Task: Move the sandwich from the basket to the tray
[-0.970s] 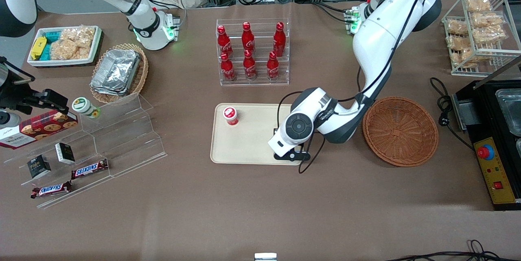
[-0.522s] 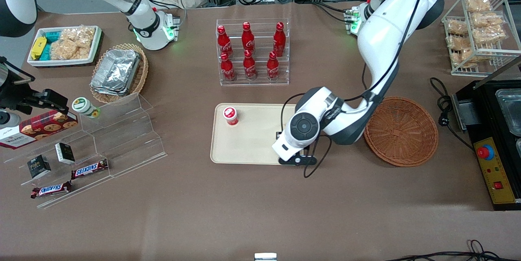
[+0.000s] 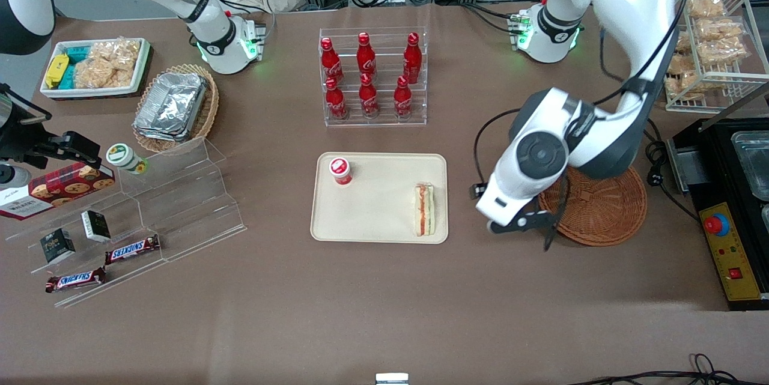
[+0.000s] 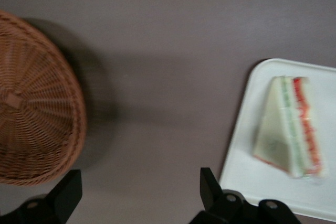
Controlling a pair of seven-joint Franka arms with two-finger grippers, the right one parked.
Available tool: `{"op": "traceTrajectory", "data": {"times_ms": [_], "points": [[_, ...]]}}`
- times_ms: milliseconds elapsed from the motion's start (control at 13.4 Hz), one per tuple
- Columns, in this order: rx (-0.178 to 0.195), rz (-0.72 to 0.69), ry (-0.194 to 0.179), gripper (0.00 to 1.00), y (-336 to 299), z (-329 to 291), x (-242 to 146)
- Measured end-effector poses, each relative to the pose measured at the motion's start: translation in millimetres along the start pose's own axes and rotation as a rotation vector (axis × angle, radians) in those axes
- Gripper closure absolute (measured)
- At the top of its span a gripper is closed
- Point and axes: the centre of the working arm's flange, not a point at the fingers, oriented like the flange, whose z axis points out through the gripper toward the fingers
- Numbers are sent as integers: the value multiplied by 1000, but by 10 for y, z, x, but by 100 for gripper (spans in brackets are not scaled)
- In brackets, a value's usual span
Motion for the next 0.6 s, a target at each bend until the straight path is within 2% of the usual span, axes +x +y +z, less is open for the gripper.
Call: {"op": "traceTrajectory", "data": {"times_ms": [75, 299, 597], "points": [[20, 17, 0, 0, -166, -1, -155], [38, 94, -35, 0, -715, -283, -363], [16, 160, -37, 0, -1570, -869, -223]]}}
